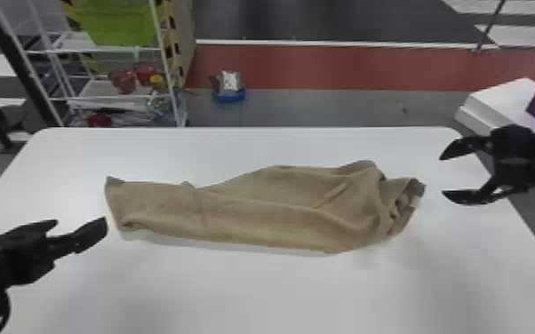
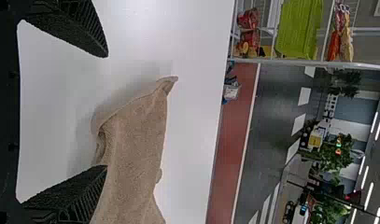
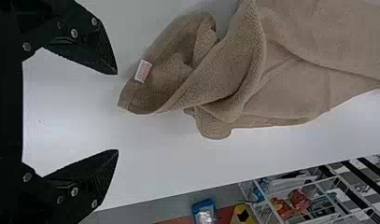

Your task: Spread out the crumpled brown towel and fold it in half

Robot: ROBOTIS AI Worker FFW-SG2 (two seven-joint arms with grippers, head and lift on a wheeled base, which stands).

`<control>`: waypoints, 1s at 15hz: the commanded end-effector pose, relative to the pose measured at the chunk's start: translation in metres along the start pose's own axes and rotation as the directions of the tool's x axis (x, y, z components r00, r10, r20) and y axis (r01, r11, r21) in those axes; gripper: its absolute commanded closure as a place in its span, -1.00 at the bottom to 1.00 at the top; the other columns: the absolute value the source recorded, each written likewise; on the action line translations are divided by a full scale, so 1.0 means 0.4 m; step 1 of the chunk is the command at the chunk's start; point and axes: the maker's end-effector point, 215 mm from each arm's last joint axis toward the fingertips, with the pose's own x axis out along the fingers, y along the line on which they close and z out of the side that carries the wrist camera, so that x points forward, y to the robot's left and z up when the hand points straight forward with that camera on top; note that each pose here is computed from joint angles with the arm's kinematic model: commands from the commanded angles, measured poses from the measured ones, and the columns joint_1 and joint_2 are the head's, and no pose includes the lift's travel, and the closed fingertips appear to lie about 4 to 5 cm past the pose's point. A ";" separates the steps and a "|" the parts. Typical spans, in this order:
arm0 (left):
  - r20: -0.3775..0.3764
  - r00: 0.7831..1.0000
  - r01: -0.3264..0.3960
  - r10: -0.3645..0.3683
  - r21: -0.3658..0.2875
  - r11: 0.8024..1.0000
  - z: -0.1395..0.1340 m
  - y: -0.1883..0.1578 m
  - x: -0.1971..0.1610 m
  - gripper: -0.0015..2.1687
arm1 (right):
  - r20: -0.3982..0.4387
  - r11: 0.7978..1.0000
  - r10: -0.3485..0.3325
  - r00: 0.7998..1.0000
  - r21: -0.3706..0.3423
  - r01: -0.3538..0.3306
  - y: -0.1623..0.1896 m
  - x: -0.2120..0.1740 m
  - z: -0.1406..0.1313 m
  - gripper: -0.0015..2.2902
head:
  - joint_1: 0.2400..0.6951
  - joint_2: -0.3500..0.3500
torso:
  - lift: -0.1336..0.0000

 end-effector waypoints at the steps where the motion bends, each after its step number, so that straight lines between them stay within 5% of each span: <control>1: 0.012 1.000 -0.001 0.001 0.011 1.000 0.002 0.000 -0.004 -0.97 | 0.009 0.999 0.037 0.999 0.009 -0.037 -0.002 0.039 0.015 -0.58 | 1.00 -0.05 | -1.00; 8: 0.017 1.000 -0.005 0.005 0.018 1.000 -0.009 0.015 -0.017 -0.97 | 0.023 0.991 0.126 0.992 0.036 -0.127 0.004 0.149 0.076 -0.43 | 1.00 0.06 | -1.00; 10: 0.029 1.000 -0.004 0.003 0.020 1.000 -0.003 0.019 -0.021 -0.97 | 0.031 0.991 0.128 0.991 0.043 -0.129 0.003 0.159 0.088 0.10 | 1.00 0.10 | -1.00; 12: 0.040 0.999 0.001 -0.002 0.023 1.000 0.004 0.016 -0.021 -0.97 | 0.029 0.989 0.129 0.991 0.063 -0.131 0.004 0.160 0.085 0.31 | 1.00 0.14 | -1.00; 15: 0.040 0.999 0.007 -0.008 0.022 1.000 -0.001 0.012 -0.020 -0.96 | 0.125 0.985 0.030 0.992 0.165 -0.051 -0.061 0.113 0.113 0.66 | 1.00 0.14 | -1.00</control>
